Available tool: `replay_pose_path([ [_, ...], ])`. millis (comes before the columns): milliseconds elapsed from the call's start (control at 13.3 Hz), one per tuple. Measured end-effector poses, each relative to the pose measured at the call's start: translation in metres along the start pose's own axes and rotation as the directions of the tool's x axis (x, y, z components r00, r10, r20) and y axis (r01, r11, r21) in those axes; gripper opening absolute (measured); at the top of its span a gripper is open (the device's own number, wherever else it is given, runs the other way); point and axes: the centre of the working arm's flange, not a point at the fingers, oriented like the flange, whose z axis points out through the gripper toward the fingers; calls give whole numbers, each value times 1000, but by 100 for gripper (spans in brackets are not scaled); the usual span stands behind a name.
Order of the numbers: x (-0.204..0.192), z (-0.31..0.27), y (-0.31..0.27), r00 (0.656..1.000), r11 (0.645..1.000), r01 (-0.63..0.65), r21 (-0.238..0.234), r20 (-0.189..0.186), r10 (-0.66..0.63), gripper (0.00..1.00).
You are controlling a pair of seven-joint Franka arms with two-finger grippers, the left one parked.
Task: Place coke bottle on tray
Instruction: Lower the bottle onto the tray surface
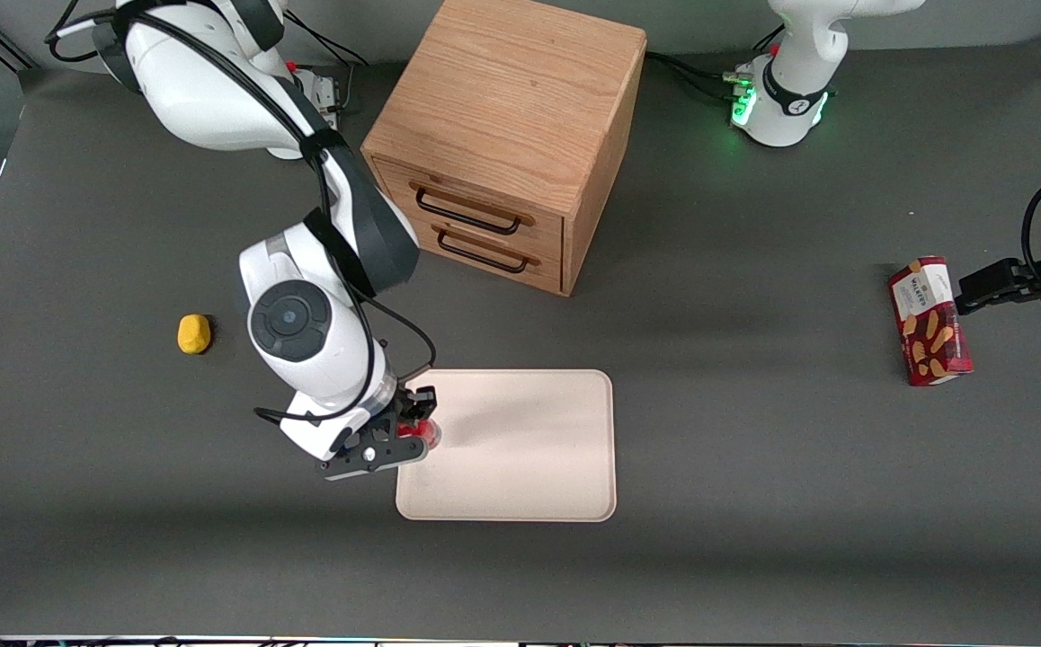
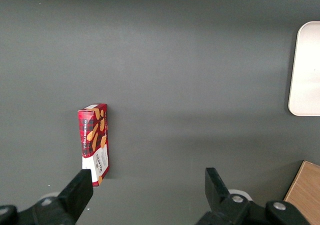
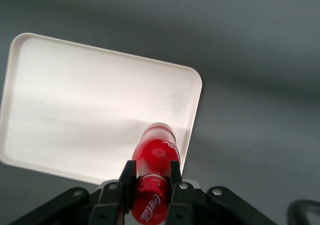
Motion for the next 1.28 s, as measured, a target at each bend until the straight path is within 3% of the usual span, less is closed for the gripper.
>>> replay_pose_path([
  [451,5,41,-3,999,1000,9,4,-49,-9,31],
  [1279,3,67,-4,1000,1000,6,-2,-24,-6,31],
])
